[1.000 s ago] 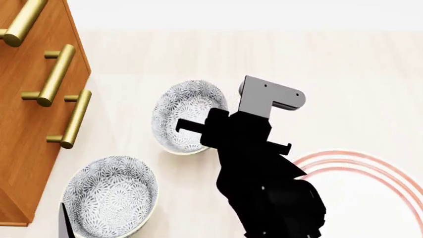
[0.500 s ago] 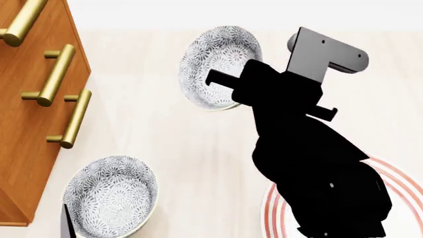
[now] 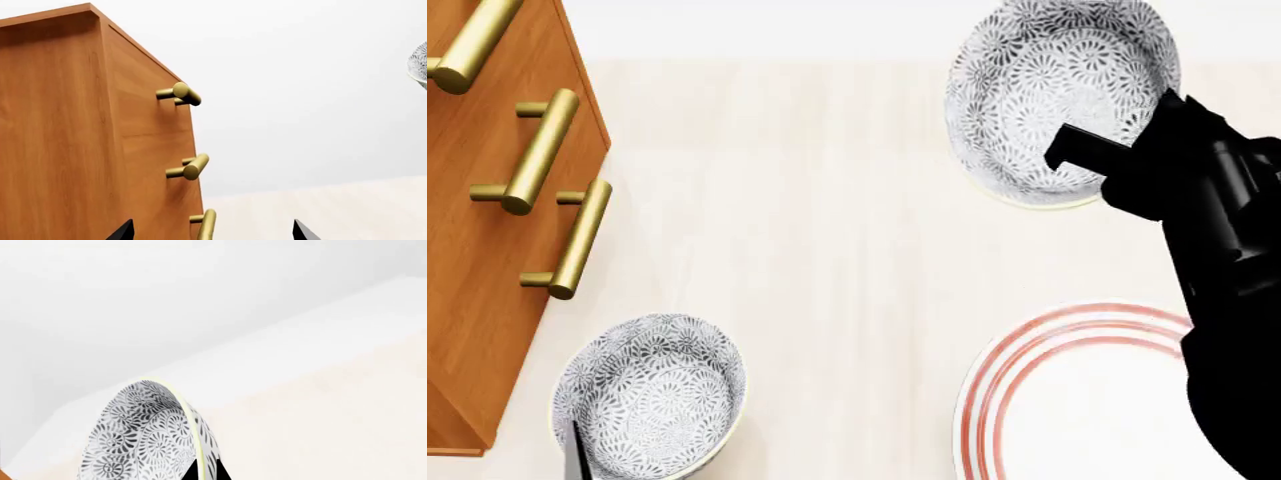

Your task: Pick up the bowl and put it in the front on the plate.

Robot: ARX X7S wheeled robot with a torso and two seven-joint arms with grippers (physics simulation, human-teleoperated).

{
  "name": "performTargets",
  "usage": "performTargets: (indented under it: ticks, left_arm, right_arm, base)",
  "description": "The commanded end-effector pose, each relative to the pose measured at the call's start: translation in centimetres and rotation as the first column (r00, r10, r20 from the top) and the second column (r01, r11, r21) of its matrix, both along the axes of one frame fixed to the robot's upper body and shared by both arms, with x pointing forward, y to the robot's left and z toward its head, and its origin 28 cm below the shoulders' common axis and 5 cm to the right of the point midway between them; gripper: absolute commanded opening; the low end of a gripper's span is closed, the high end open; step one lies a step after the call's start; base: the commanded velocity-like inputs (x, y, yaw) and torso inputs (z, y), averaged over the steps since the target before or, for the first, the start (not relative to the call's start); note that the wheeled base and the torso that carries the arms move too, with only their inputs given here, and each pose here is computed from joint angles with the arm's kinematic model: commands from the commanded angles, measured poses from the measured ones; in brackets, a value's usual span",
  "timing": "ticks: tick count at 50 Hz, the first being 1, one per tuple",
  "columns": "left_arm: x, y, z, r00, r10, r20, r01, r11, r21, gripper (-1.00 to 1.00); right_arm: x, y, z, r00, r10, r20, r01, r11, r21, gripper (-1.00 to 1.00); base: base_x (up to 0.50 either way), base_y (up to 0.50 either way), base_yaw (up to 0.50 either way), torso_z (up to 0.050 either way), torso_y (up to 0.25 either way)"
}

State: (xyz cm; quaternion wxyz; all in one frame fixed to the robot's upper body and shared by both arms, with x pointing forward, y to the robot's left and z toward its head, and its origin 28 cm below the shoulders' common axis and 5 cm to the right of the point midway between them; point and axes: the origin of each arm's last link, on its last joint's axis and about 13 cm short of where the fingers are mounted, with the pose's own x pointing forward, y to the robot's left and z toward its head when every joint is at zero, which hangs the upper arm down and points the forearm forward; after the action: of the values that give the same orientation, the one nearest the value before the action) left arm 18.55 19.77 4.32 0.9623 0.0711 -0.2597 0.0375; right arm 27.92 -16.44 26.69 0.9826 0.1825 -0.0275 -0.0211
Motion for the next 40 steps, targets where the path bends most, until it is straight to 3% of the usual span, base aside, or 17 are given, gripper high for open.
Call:
performTargets:
  ticks: [1, 9, 15, 25, 40]
  left_arm:
    - [0.1, -0.1, -0.2, 1.0, -0.002, -0.009, 0.003, 1.0, 0.009, 1.0]
    - [0.1, -0.2, -0.1, 1.0, -0.004, -0.008, 0.004, 1.0, 0.02, 1.0]
    - [0.0, -0.3, -0.1, 1.0, -0.008, -0.008, 0.008, 1.0, 0.029, 1.0]
    - [0.0, -0.4, -0.2, 1.0, -0.016, -0.014, 0.016, 0.999, 0.035, 1.0]
    - [-0.1, -0.5, -0.4, 0.999, -0.029, -0.024, 0.03, 0.999, 0.045, 1.0]
  right_arm:
    - [-4.2, -2.8, 0.4, 0.999, -0.016, 0.052, 0.02, 0.998, -0.064, -1.0]
    - [-6.4, -4.8, -2.1, 0.999, -0.034, -0.039, 0.03, 0.996, -0.087, -1.0]
    - [-7.0, -4.6, -4.7, 0.99, 0.055, -0.129, -0.07, 0.99, -0.122, -1.0]
    - [-6.2, -5.0, -9.9, 0.945, 0.097, -0.312, -0.121, 0.991, -0.06, -1.0]
    - [-6.2, -7.1, -11.9, 0.929, 0.013, -0.369, -0.027, 0.999, -0.033, -1.0]
  base:
    - [0.0, 0.0, 0.0, 0.0, 0.0]
    - [0.0, 0.0, 0.0, 0.0, 0.0]
    - [0.0, 0.0, 0.0, 0.0, 0.0]
    - [0.0, 0.0, 0.0, 0.0, 0.0]
    - [0.0, 0.0, 0.0, 0.0, 0.001]
